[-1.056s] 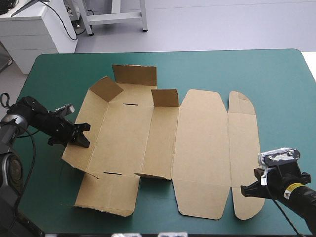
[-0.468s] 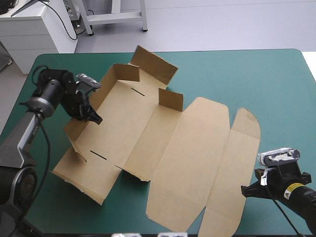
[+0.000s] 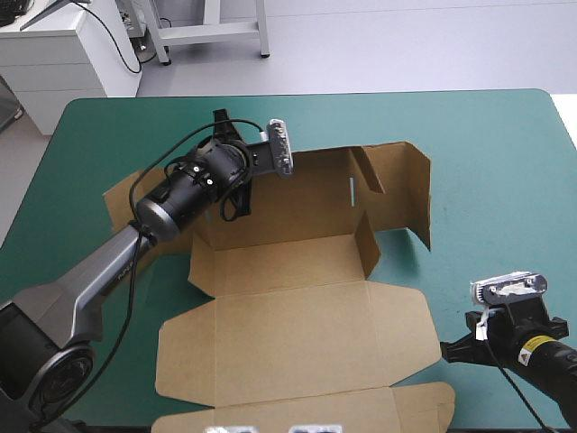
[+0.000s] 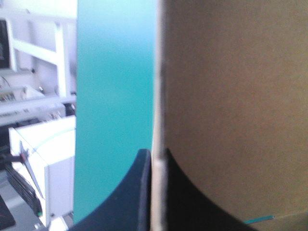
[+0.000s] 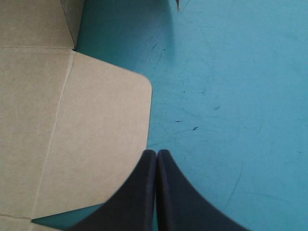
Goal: Fold the box
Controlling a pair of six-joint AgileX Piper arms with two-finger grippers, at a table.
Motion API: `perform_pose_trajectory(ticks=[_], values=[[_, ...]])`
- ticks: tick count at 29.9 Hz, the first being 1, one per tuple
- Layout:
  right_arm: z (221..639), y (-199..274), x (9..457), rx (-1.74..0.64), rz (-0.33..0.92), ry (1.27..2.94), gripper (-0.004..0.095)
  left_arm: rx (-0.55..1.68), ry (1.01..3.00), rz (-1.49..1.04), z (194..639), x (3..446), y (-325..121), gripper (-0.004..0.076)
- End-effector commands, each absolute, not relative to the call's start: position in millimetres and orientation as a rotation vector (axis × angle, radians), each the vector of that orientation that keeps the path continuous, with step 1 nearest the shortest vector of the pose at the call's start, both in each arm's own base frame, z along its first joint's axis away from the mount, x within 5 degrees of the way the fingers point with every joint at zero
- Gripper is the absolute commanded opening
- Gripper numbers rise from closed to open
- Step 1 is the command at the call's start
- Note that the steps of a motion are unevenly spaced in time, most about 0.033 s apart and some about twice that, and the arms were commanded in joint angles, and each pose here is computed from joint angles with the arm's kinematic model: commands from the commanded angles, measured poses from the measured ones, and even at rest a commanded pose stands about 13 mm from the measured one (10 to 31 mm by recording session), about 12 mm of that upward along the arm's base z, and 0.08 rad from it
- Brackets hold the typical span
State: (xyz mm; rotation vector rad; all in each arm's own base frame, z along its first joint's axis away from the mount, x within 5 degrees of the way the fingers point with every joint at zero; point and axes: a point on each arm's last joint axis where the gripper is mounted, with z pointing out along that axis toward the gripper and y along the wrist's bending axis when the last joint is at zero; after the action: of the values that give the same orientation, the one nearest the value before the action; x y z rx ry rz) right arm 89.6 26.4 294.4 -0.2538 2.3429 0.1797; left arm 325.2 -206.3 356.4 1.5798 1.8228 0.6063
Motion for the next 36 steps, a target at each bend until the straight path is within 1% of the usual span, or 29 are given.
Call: perform_pose_trajectory(ticks=[1,3,8,13,16,19,26,31,36], values=[[304.0,26.4,91.5,-0.245,0.184,2.294,-0.0021,1.452,1.631,0.615,395.8,313.2,-216.9,-0.0008],[303.9,26.4,91.4,-0.242,0.185,2.296,-0.0021,1.398,1.672,0.609,395.6,310.4,-218.9,-0.0008],[303.9,27.0,91.3,-0.23,0.199,2.298,-0.0021,1.381,1.684,0.65,396.0,303.9,-224.1,-0.0008],[303.9,27.0,91.3,-0.23,0.199,2.298,-0.0021,1.409,1.623,0.673,398.4,294.0,-236.3,-0.0008],[303.9,27.0,91.3,-0.228,0.2,2.299,-0.0021,1.434,1.56,0.76,393.6,288.9,-243.0,-0.0008],[303.9,26.7,91.4,-0.223,0.197,2.299,-0.0021,1.453,1.499,0.874,379.2,284.7,-247.5,-0.0008],[304.7,26.5,92.2,-0.223,0.194,2.286,-0.0021,1.446,1.357,1.037,345.9,267.3,-258.9,-0.0008],[305.5,26.5,92.8,-0.221,0.193,2.276,-0.0021,1.421,1.333,1.064,337.1,256.3,-257.9,-0.0008],[312.9,26.9,97.1,-0.186,0.207,2.21,-0.0021,1.435,1.331,1.077,335.6,239.8,-250.9,-0.0008]])
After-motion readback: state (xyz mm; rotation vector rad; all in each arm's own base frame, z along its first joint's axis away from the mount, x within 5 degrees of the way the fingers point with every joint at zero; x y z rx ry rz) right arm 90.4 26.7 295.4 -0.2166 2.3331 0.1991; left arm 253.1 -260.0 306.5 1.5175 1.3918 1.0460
